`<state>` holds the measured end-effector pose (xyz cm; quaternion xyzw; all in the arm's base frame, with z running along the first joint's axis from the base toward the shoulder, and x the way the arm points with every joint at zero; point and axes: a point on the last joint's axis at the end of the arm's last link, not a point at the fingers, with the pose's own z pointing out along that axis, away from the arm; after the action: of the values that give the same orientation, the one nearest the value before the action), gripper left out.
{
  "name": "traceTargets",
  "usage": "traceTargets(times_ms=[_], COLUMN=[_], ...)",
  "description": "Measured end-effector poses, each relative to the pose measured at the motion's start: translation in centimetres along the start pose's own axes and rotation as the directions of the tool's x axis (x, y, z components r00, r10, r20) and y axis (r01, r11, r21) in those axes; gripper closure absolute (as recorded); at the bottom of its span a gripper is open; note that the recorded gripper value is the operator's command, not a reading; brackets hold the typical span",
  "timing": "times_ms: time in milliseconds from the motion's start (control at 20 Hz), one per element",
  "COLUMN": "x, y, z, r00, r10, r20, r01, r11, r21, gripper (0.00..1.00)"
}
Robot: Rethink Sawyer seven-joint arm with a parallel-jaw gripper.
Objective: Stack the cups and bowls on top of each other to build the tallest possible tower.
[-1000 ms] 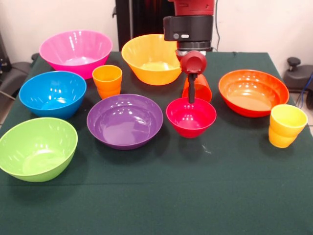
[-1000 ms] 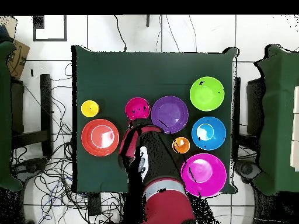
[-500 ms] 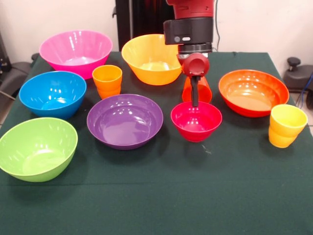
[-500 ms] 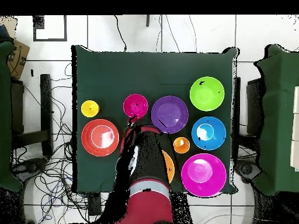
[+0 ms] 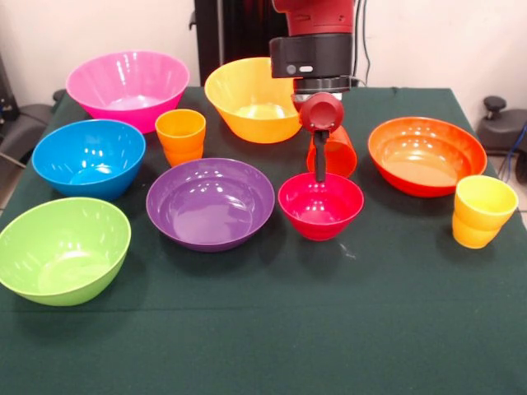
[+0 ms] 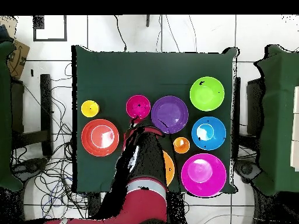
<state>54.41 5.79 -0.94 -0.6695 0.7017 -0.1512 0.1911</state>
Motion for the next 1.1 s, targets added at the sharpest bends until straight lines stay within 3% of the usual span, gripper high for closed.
traceTargets(times_ms=[450, 1100], x=[1.2, 1.2], y=[0.1, 0.1], z=[0.1, 0.1], r00=[0.9998, 0.9998], r10=[0.011, 0.011], r20=[-0.017, -0.017], r01=[-0.011, -0.011], r11=[0.9999, 0.9999], r21=[-0.003, -0.003], gripper=[1.00, 1.00])
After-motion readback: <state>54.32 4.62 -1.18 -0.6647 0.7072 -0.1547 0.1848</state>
